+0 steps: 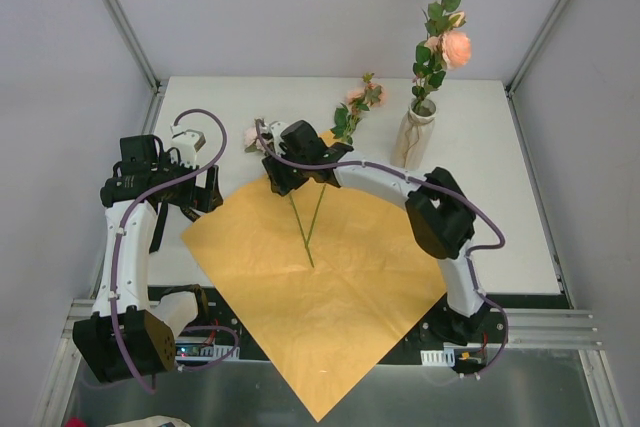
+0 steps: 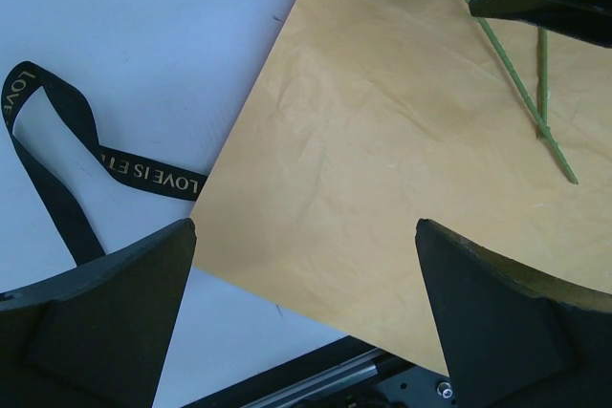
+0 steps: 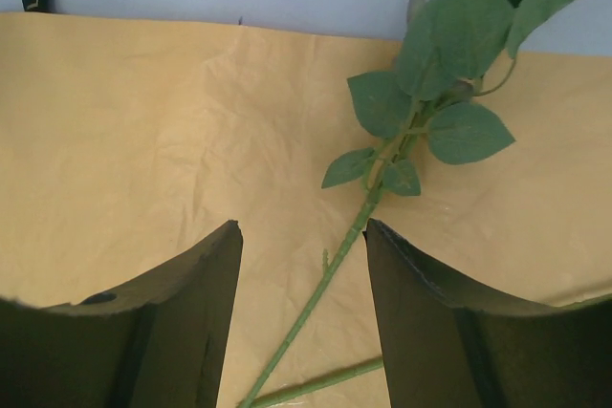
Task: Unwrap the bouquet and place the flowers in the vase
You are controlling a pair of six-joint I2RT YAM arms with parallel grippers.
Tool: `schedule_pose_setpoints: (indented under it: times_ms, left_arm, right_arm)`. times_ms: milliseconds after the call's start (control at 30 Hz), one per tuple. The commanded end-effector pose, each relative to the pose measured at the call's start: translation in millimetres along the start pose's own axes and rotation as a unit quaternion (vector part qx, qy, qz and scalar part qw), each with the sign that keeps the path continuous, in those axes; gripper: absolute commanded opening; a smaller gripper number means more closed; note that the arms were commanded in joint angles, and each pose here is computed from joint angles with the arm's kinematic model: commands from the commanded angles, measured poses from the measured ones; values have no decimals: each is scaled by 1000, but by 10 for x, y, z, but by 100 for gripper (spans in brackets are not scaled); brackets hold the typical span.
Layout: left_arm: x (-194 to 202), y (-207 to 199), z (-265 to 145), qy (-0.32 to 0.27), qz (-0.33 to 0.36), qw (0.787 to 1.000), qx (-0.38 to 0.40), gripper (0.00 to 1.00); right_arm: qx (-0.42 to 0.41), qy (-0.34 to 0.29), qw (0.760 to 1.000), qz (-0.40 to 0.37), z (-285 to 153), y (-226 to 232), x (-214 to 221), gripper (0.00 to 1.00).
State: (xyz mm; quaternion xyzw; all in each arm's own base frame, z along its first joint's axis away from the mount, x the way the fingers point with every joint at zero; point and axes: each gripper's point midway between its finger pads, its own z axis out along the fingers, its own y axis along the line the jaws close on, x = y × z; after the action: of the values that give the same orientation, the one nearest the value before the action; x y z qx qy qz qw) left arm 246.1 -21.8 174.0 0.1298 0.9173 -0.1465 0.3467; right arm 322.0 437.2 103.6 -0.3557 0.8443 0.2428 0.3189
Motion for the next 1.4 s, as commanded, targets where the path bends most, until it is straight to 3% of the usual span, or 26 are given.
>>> schedule_pose_setpoints:
  times_ms: [0, 667, 767, 800, 867, 1000, 1167, 1367]
  left_arm:
    - [-55, -11, -53, -5, 4, 1000, 0, 99]
    - [-22, -24, -17, 0, 10, 1000, 10, 99]
    - [-8, -23, -17, 1, 10, 1000, 9, 99]
    - [-3, -24, -14, 1, 10, 1000, 9, 99]
    - [13, -32, -12, 1, 9, 1000, 10, 99]
    - [58, -28, -13, 4, 7, 1000, 6, 99]
    - [65, -12, -42, 3, 8, 1000, -5, 99]
    - [17, -37, -130, -4, 11, 1000, -9, 99]
  right_arm:
    - [-30, 0, 999, -9, 15, 96, -193, 57]
    - [31, 66, 997, -16, 606, -367, 165, 54]
    - [30, 67, 997, -8, 657, -359, 192, 41]
    - [32, 62, 998, -1, 660, -371, 164, 27]
    - [33, 55, 998, 5, 656, -375, 140, 15]
    - [45, 20, 999, 9, 558, -403, -64, 3]
    - [58, -55, 997, 14, 119, -414, -593, 1]
    - [44, -213, 976, 26, -930, -353, -1495, 1]
